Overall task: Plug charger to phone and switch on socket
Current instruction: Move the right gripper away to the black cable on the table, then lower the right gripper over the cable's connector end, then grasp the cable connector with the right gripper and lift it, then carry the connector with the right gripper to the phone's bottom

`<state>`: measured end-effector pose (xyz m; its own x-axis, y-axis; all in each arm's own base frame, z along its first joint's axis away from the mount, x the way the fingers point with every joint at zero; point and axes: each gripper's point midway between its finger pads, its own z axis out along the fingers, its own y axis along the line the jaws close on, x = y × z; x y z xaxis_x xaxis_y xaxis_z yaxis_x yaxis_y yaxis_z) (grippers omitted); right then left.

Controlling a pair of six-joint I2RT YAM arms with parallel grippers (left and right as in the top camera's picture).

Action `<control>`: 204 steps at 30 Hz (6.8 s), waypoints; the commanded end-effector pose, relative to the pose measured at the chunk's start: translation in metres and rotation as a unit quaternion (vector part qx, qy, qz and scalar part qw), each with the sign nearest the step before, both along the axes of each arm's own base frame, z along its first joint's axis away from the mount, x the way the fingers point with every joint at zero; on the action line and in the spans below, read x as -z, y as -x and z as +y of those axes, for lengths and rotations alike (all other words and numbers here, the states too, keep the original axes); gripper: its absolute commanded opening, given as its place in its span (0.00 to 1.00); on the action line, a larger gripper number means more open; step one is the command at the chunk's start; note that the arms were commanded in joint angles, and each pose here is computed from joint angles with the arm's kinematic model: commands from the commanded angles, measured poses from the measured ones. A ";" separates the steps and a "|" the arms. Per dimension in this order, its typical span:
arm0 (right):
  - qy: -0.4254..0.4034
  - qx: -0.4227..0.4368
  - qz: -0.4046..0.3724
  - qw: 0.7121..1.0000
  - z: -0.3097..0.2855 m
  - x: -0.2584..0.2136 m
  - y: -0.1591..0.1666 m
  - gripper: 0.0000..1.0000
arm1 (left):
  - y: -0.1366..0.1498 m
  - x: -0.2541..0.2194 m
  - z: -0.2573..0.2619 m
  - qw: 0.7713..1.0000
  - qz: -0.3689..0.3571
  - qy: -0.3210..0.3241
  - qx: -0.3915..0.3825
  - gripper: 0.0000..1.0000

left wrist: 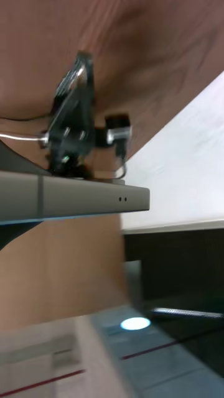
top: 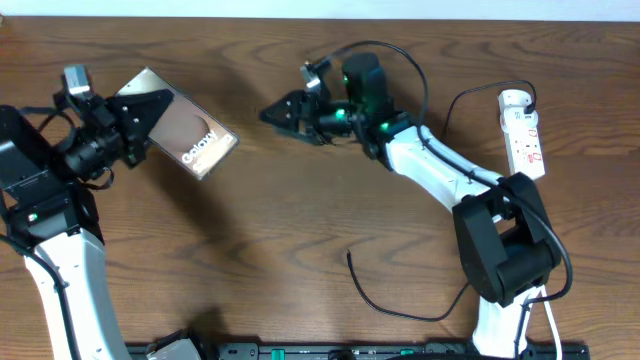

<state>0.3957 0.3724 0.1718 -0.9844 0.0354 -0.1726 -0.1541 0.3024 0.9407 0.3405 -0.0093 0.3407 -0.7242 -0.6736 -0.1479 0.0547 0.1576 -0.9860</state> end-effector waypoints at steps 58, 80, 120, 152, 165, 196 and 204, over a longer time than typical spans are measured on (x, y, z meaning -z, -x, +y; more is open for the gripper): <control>0.644 -0.033 0.049 0.763 -0.145 0.162 0.206 0.82 | 0.002 0.080 -0.017 0.994 -0.008 -0.067 0.090 0.07; 0.637 -0.043 0.069 0.766 -0.148 0.179 0.222 0.42 | -0.002 0.085 -0.009 0.995 -0.002 -0.064 0.081 0.07; 0.623 -0.052 0.110 0.773 -0.148 0.185 0.238 0.01 | -0.001 0.085 -0.010 0.995 0.000 -0.063 0.081 0.07; 0.527 -0.008 0.063 0.847 -0.141 0.104 0.159 0.01 | -0.001 0.085 -0.010 0.995 0.000 -0.063 0.081 0.07; 0.037 -0.241 -0.129 0.961 -0.094 -0.075 0.182 0.01 | -0.001 0.085 -0.010 0.995 0.000 -0.062 0.082 0.07; -0.171 -0.305 -0.125 0.929 -0.053 -0.016 0.166 0.01 | 0.014 0.056 -0.055 0.971 -0.130 -0.060 0.192 0.07; -0.178 -0.338 -0.135 0.914 -0.030 -0.018 0.177 0.01 | 0.013 0.051 -0.071 0.959 -0.166 -0.076 0.216 0.07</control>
<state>0.2249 0.3373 0.1827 -0.6947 -0.4467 -0.5637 -0.5082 -0.2497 0.8242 0.3331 -0.0761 0.2797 -0.8368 -0.3010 -0.4574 0.4037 0.2251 -0.8868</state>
